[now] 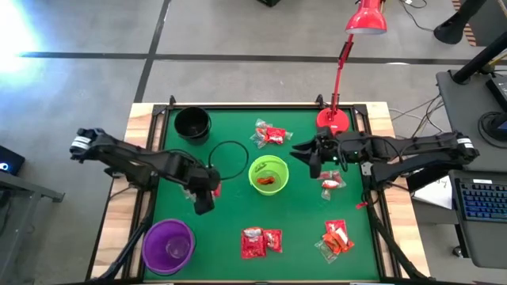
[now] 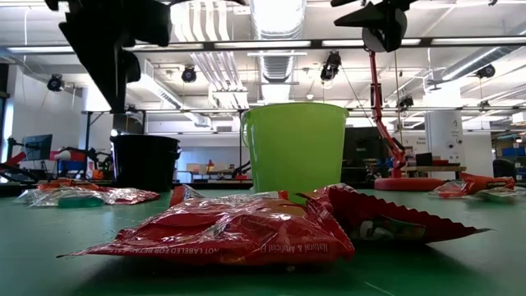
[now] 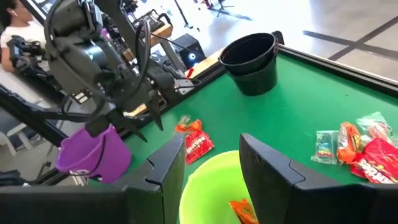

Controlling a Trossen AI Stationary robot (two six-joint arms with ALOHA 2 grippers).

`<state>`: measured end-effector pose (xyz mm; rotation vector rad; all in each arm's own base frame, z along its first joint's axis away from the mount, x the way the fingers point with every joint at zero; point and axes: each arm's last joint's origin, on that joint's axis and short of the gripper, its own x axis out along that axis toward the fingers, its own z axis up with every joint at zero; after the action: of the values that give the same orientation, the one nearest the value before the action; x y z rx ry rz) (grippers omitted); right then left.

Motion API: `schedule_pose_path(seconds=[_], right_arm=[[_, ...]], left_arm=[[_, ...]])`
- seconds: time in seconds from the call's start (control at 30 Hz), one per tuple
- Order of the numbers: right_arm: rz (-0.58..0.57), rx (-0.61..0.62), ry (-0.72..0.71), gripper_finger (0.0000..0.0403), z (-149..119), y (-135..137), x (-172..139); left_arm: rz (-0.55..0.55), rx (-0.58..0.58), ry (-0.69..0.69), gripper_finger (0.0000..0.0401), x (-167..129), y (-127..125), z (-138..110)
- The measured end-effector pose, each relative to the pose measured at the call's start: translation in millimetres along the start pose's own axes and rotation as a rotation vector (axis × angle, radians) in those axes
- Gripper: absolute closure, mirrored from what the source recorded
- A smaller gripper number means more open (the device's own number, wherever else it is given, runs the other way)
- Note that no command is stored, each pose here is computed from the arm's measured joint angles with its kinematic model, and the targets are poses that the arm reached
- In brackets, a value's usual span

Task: Sort candy
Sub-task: Put the blue gummy into the purple bucket

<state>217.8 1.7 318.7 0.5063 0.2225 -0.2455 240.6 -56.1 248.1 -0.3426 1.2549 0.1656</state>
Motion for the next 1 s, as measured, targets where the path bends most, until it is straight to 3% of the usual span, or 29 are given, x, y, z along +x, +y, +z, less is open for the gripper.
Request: schedule_pose_path(seconds=[0.37,0.6,1.0], right_arm=[[0.003,0.002,0.009,0.0262,1,-1,-8],[0.003,0.002,0.013,0.0266,1,-1,-9],[0.002,0.001,0.016,0.0265,1,-1,-9]], left_arm=[[0.069,-0.065,0.104,0.0228,42,12,-22],[0.013,-0.139,0.108,0.0228,57,18,-35],[-0.002,-0.171,0.089,0.0228,72,24,-43]])
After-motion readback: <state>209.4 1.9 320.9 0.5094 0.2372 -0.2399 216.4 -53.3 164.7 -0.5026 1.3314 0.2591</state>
